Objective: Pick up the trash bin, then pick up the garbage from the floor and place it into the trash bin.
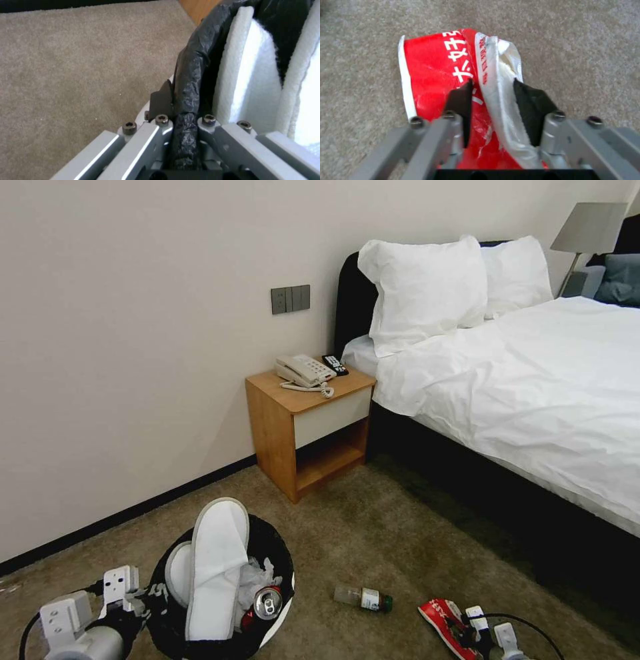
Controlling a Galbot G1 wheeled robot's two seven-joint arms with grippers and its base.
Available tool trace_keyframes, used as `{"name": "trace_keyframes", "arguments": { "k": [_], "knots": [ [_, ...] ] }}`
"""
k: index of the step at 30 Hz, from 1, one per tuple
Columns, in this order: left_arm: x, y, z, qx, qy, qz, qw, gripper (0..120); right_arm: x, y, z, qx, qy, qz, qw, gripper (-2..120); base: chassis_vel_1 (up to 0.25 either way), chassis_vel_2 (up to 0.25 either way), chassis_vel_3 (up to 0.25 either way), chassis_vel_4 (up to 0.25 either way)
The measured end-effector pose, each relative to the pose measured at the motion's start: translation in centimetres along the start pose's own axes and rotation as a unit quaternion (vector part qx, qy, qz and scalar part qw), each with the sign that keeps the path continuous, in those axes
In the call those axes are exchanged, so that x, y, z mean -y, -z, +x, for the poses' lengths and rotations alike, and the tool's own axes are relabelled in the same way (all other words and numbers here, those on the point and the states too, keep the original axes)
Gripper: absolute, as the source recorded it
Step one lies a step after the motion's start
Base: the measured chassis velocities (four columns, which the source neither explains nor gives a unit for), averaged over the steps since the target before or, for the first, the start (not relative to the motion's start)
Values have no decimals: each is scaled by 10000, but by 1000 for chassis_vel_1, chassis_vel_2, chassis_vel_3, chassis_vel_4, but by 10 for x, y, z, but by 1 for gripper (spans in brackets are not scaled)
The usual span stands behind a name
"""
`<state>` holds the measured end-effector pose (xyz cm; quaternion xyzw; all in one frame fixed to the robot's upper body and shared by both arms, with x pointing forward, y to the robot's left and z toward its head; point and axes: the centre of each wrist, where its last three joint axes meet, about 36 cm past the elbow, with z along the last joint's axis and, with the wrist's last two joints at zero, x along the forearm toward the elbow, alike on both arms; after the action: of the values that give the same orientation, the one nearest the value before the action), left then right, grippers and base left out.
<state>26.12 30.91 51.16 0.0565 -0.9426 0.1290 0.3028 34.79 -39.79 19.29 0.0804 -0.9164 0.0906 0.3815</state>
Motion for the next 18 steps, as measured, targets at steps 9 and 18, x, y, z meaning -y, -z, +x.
{"name": "trace_keyframes", "arguments": {
  "k": [9,18],
  "knots": [
    [0,1,0,11,-12,-11,10000,2,4,2,7,66,-1,60,10000,0,0,0,0,0],
    [2,2,-1,26,-32,-20,10000,2,10,3,17,257,-74,170,9995,0,0,0,0,0]
  ]
}}
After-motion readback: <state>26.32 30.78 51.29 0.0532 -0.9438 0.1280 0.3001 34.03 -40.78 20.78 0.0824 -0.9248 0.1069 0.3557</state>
